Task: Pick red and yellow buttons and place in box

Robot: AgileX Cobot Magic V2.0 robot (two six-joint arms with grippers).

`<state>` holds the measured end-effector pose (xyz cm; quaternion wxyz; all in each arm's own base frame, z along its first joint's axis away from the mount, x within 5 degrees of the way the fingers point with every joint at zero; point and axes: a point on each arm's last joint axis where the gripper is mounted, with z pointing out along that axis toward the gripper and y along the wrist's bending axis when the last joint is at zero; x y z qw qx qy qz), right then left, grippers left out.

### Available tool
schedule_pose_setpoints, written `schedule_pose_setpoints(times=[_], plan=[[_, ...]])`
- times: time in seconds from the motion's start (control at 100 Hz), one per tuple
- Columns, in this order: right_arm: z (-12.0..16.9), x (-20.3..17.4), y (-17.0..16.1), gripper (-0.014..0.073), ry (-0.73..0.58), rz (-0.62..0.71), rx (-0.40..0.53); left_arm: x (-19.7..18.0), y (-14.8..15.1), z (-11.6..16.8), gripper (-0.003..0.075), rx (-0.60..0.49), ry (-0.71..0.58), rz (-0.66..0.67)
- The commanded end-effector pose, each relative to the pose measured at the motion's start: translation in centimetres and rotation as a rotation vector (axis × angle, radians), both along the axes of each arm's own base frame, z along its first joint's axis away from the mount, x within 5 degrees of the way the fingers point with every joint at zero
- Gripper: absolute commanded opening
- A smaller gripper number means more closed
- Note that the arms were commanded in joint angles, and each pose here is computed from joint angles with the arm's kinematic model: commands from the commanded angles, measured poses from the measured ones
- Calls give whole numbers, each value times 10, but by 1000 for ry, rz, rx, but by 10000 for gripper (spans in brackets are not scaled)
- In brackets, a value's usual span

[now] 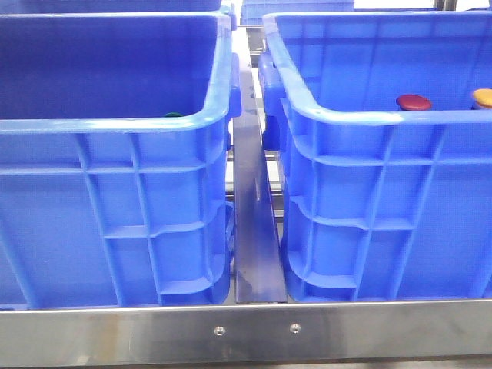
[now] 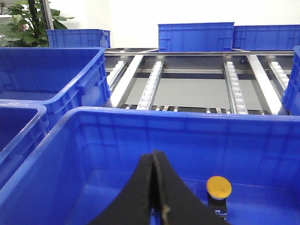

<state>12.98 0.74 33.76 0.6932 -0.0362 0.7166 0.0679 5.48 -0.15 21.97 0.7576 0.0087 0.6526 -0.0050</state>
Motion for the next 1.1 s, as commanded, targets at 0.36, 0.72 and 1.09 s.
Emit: schedule_pose_setpoints(times=[0.36,0.72,1.09], plan=[[9,-1,-6,-97,-18,-69,63,-1,-1,-10,-19,-11,-56,-17],[3,-2,-20,-97,51,-232,106,-1,-1,-10,-19,-11,-56,-17],[-16,-11,-6,-97,-116,-137,85,-1,-1,-10,-19,-11,-56,-17]])
